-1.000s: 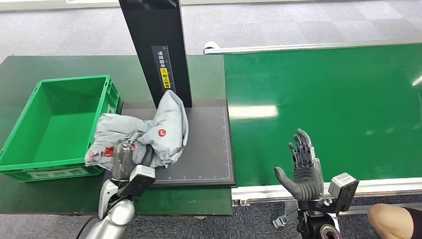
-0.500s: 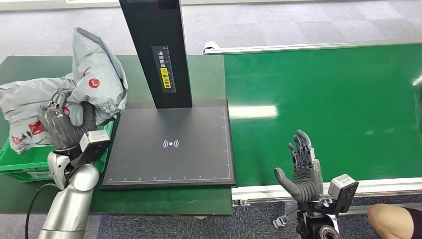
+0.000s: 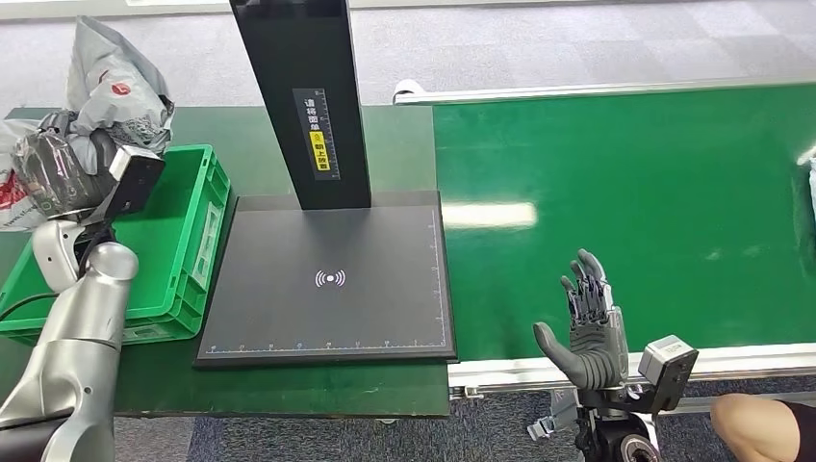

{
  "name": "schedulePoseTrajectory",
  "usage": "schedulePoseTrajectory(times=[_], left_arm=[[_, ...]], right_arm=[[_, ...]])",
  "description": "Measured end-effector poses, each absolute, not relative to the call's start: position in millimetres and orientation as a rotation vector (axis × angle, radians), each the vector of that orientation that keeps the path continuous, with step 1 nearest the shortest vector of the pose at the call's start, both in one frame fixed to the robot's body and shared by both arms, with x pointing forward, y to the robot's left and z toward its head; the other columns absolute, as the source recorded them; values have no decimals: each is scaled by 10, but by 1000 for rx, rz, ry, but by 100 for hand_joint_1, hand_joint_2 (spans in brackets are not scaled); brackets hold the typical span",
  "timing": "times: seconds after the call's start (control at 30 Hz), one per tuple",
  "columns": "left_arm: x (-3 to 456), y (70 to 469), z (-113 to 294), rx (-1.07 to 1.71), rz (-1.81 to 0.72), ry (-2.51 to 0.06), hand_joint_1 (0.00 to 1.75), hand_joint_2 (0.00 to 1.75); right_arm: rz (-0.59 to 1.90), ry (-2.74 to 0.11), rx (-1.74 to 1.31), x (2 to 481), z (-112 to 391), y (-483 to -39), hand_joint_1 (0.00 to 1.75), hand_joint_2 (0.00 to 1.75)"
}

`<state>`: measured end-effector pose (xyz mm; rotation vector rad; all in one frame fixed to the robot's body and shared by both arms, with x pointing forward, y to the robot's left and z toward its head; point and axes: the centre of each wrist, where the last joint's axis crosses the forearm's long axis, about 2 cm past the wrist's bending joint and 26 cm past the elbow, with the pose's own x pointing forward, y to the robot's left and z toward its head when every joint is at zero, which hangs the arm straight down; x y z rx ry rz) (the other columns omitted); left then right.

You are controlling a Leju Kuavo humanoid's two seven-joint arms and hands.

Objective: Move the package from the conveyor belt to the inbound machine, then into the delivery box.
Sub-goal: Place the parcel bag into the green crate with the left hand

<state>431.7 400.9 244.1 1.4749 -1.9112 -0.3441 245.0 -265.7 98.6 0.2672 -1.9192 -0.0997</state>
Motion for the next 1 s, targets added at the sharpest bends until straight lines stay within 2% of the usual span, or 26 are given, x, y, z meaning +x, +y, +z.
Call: schedulePoseTrajectory(times=[0.27,0.47,0.5,0.63,1.0], left_arm=[[4382,4371,2440,1581,-405,-1675,175,175],[4353,4557,2369,1580,-382,-1595,175,175],[4348,4570,2354,1575,-377,-1588,169,175],[4335,4606,2314,1562,-362,-1571,2,175],[4339,4499,2155,1327,-247,-1738,0,175]], right_arm=[[-100,-1932,271,2504,1030,-2655,0,175],[-103,-1927,276,2514,1038,-2650,0,175],[-103,-1926,277,2515,1038,-2648,0,175],[-104,-1925,278,2515,1037,-2644,0,175],[-99,-1911,254,2501,1021,-2645,0,175]])
